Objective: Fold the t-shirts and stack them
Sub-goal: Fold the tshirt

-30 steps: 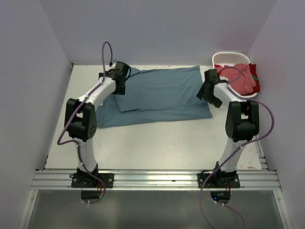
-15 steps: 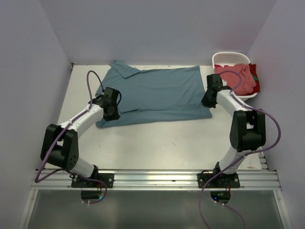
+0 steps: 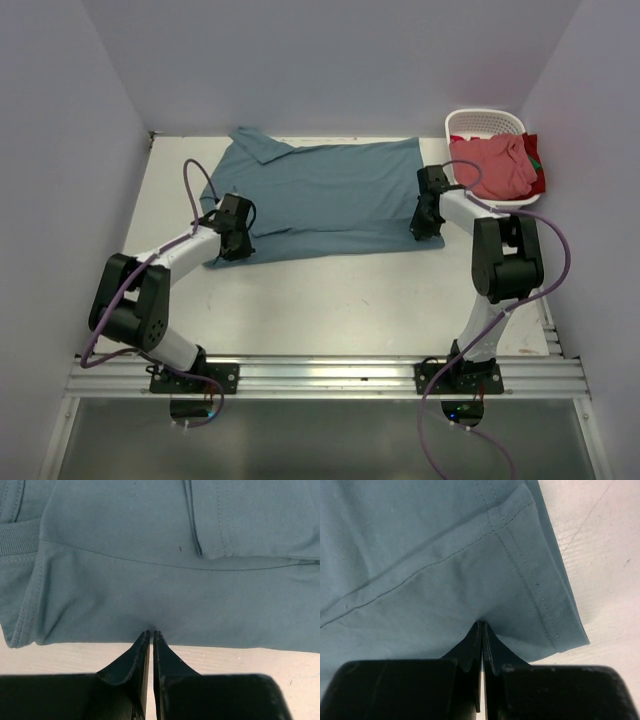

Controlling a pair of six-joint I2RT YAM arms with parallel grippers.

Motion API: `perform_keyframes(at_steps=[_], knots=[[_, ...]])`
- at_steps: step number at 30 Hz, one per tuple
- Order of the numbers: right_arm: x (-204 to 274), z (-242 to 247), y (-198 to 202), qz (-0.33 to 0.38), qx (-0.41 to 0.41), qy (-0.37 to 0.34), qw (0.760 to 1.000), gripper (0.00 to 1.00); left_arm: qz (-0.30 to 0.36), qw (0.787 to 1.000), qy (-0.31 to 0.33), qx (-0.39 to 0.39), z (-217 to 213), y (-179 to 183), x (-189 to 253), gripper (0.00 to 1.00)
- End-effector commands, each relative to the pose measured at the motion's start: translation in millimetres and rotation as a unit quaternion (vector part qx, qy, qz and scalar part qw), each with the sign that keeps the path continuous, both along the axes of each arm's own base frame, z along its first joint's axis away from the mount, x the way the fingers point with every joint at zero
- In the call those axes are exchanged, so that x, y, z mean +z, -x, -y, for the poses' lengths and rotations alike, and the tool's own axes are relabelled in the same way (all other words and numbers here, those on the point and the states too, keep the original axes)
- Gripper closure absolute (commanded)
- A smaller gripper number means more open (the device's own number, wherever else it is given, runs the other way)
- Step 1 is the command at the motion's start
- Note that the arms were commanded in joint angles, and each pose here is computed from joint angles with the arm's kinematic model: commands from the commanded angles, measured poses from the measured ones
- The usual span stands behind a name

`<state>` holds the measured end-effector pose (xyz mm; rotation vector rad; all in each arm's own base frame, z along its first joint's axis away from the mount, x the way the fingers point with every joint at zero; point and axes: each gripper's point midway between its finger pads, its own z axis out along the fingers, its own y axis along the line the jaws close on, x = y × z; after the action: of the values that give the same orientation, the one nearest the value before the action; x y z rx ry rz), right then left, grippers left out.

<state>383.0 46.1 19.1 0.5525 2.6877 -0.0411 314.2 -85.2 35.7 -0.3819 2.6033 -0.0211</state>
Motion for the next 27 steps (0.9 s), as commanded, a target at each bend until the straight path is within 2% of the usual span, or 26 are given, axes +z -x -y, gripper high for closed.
perform_keyframes(at_steps=[1,8,10,14,21,24,27], knots=[[-7.3,0.7,10.8,-0.024,0.015,0.018,0.999,1.0,0.042,0.999,0.0,0.024,-6.1,-10.9,10.5,0.9],[-29.3,2.6,23.9,-0.054,0.017,0.025,0.998,1.0,0.116,0.992,-0.028,0.03,-19.0,-27.9,40.1,0.96],[-33.2,2.4,25.3,-0.061,0.019,0.025,0.998,1.0,0.124,0.991,-0.039,0.032,-22.2,-34.5,38.1,1.0],[-40.5,2.3,29.0,-0.073,0.023,0.028,0.997,1.0,0.128,0.99,-0.038,0.034,-20.7,-45.5,29.1,1.0],[-47.7,0.6,33.9,-0.09,0.03,0.03,0.995,1.0,0.064,0.997,-0.048,0.025,-16.9,-44.1,-24.3,1.0],[-46.7,1.1,39.9,-0.102,0.032,0.034,0.994,1.0,0.027,0.998,-0.044,0.022,-15.2,-34.7,-44.1,1.0],[-43.6,1.9,54.2,-0.131,0.026,0.037,0.99,1.0,-0.037,0.998,-0.044,0.016,-15.6,-9.2,-59.5,1.0]])
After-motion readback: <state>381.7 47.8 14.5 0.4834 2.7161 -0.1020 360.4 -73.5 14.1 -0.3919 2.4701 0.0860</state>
